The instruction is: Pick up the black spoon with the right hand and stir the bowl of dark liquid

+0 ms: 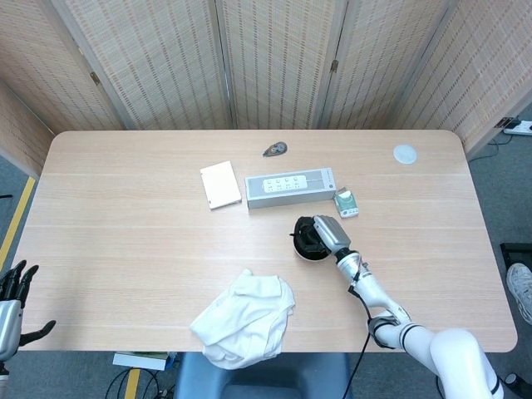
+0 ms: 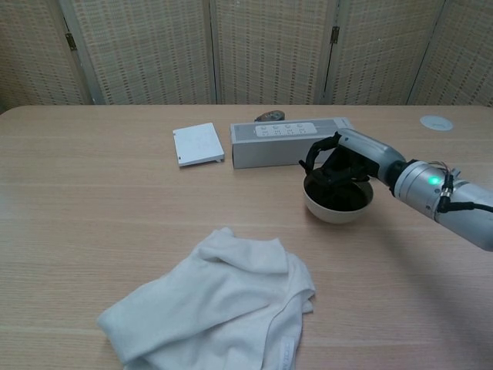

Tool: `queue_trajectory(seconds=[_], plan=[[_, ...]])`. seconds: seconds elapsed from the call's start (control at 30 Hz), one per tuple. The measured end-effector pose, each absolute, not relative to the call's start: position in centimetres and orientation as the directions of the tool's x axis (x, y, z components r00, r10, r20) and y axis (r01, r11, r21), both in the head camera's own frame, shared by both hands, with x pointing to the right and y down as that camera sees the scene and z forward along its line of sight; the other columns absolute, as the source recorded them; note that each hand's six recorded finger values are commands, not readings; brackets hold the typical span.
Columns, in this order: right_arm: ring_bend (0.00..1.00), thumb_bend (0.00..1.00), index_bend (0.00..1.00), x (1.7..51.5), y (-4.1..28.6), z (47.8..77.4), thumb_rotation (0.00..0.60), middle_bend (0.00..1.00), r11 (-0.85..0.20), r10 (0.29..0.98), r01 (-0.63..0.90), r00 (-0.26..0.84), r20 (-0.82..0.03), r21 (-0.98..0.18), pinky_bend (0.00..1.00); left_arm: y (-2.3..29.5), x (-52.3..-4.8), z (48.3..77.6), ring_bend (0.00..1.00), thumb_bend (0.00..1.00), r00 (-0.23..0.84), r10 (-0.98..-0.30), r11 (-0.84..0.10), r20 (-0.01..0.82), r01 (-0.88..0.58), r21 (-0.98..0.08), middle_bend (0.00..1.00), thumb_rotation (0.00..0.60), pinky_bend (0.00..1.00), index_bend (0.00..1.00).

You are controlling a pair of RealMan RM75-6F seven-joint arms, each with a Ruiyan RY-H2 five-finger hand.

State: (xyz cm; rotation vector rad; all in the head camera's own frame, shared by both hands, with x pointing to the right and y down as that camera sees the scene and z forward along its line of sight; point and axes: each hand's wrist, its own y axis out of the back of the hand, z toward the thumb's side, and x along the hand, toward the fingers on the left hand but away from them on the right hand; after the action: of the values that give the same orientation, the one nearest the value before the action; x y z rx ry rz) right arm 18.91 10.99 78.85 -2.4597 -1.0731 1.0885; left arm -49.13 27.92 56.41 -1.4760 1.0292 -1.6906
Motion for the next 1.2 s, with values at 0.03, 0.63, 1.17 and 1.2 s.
queue_trajectory(seconds=[0.03, 0.63, 1.17, 1.2], plan=[[1.0, 0.43, 0.77, 18.8, 11.1, 78.8, 0.6, 0.95, -0.701, 0.71, 0.531, 0.455, -0.537, -0.477, 1.0, 27.9, -49.1, 56.4, 0.09, 0.16, -0.145, -0.871, -0.473, 0.47, -0.018, -0.881, 0.04, 0.6, 0.16, 0.09], [1.0, 0.44, 0.78, 19.8, 13.6, 78.2, 0.6, 0.95, -0.742, 0.669, 0.495, 0.501, -0.549, -0.452, 1.0, 27.9, -49.0, 56.7, 0.09, 0.16, -0.135, -0.869, -0.478, 0.476, -0.019, -0.878, 0.03, 0.6, 0.16, 0.09], [1.0, 0.44, 0.78, 20.0, 11.2, 78.9, 0.6, 0.95, -0.714, 0.699, 0.491, 0.458, -0.548, -0.5, 1.0, 28.0, -49.0, 56.8, 0.09, 0.16, -0.138, -0.867, -0.481, 0.479, -0.019, -0.877, 0.03, 0.6, 0.16, 0.09], [1.0, 0.44, 0.78, 19.6, 11.1, 79.0, 0.6, 0.95, -0.715, 0.698, 0.49, 0.462, -0.547, -0.499, 1.0, 28.0, -49.0, 56.7, 0.09, 0.16, -0.139, -0.867, -0.48, 0.478, -0.019, -0.877, 0.03, 0.6, 0.16, 0.09]])
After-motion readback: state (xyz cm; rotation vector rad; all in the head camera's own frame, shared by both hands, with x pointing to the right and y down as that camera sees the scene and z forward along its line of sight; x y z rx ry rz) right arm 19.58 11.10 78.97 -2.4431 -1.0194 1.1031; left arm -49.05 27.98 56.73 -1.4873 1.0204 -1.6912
